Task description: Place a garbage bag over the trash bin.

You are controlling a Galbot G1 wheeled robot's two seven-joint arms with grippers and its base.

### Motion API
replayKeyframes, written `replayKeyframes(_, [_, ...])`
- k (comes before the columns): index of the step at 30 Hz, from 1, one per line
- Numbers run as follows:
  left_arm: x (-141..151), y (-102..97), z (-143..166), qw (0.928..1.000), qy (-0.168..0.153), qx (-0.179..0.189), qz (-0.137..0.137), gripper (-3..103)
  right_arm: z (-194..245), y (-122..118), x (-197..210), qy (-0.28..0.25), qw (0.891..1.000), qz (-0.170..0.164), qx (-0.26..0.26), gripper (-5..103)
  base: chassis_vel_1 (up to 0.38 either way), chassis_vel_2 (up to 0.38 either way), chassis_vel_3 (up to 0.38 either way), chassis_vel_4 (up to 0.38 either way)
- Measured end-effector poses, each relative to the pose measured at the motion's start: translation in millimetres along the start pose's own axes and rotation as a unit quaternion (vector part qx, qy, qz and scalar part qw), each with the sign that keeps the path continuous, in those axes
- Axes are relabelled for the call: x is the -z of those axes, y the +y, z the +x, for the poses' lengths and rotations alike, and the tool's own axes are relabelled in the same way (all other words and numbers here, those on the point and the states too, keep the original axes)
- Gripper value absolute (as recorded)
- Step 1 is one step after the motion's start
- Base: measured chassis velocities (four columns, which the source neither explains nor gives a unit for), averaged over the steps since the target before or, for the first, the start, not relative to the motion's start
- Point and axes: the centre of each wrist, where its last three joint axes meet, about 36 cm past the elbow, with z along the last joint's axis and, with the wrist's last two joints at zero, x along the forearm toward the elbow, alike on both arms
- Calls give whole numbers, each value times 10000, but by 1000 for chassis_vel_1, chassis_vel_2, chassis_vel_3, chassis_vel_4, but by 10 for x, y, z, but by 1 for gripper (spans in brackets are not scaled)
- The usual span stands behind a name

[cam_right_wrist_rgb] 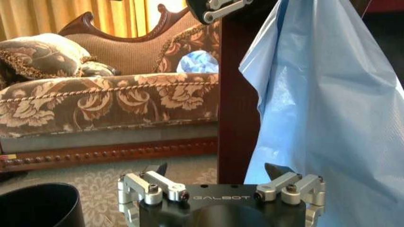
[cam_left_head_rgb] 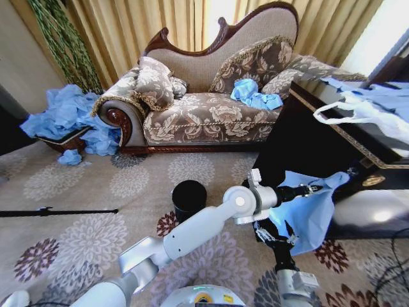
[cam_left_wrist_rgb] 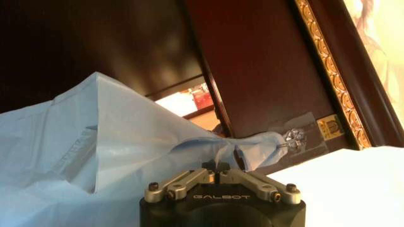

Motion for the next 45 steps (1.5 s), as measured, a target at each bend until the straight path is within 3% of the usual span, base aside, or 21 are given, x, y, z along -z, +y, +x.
replayKeyframes(6, [-9,34,19,9999,-4,108,-14,0,0,-3,5,-5,10000,4,-7,100,0,0,0,0])
replayKeyframes(16, [43,227,216,9977,-4,621,-270,0,33,-8,50,-97,9999,-51,58,100,0,0,0,0])
replayKeyframes(19, [115,384,292,9960,-48,849,-260,0,112,-12,64,-195,9993,-96,296,100,0,0,0,0])
replayKeyframes(26, [159,466,348,9949,-93,972,-262,0,225,-18,165,-383,9977,-83,555,100,0,0,0,0])
replayKeyframes(45, [-110,869,697,9893,-15,1451,-137,0,405,27,365,-1047,9811,-203,1614,100,0,0,0,0])
